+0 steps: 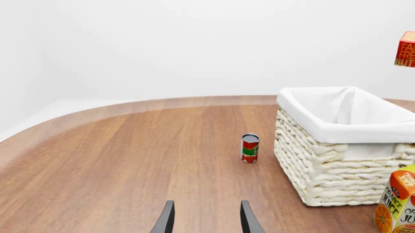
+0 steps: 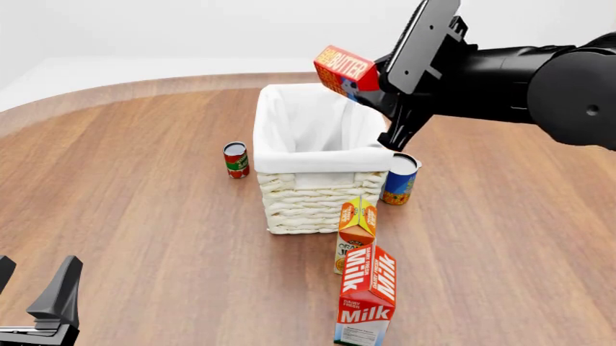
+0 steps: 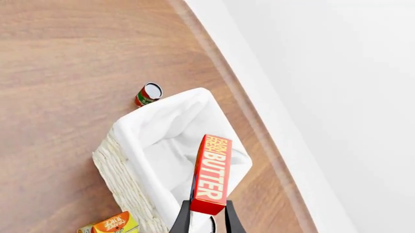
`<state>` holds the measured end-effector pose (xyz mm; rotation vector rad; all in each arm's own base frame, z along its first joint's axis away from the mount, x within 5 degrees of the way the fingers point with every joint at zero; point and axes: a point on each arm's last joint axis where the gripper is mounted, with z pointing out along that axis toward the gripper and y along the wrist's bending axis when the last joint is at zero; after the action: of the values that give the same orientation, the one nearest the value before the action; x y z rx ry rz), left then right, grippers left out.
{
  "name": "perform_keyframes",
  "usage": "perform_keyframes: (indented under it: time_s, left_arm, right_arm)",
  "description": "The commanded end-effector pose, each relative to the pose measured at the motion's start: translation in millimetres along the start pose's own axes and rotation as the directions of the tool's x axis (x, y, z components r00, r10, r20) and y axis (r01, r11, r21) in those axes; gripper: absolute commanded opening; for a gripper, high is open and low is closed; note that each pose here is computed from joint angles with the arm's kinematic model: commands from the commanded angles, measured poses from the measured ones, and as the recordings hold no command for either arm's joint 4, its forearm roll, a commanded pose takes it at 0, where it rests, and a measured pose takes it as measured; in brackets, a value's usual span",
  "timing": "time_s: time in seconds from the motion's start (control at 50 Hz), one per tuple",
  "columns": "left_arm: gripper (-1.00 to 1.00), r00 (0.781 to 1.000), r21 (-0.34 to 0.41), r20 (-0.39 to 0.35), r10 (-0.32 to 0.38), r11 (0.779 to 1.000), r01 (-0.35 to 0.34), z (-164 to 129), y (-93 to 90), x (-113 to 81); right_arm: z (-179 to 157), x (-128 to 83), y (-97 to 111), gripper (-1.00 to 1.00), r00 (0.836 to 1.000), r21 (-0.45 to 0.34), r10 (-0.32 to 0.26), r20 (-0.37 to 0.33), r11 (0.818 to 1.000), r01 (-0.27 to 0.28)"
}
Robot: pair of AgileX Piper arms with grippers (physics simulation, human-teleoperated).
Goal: Pick up the butter and put it in the basket.
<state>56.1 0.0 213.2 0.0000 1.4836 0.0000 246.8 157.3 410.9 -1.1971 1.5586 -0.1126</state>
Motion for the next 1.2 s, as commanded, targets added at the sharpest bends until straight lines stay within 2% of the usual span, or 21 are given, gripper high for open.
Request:
perform_keyframes:
  time_s: [0.02, 0.36, 0.68, 0.78, 0.8, 1.2]
  left_arm:
    - [1.00, 1.000, 0.000, 0.000, 0.000, 1.000, 0.000, 0.0, 0.0, 0.0]
    - [1.00, 1.000, 0.000, 0.000, 0.000, 1.000, 0.000, 0.0, 0.0, 0.0]
    - [1.00, 1.000, 0.000, 0.000, 0.000, 1.000, 0.000, 0.0, 0.0, 0.0]
    - [1.00, 1.000, 0.000, 0.000, 0.000, 1.000, 0.000, 0.0, 0.0, 0.0]
    - [1.00, 1.000, 0.000, 0.000, 0.000, 1.000, 0.000, 0.0, 0.0, 0.0]
    - [1.00, 1.000, 0.000, 0.000, 0.000, 1.000, 0.000, 0.0, 0.0, 0.0]
  right_arm:
    - [21.9, -4.1, -4.8, -1.00, 1.000, 0.014, 0.029, 0.011, 0.999, -0.029]
    - [42.1, 12.0, -5.3, -1.00, 0.999, 0.015, 0.041, -0.035, 0.999, -0.041]
    - [54.3, 13.0, -11.9, -1.00, 0.997, 0.023, 0.060, -0.048, 0.998, -0.059]
    - [51.9, 10.7, -8.4, -1.00, 0.997, 0.017, 0.061, -0.039, 0.998, -0.060]
    - [50.8, 9.7, -7.7, 1.00, 0.997, 0.014, 0.063, -0.037, 0.998, -0.063]
    - [42.3, 12.7, -7.8, 1.00, 0.996, 0.024, 0.083, -0.036, 0.996, -0.082]
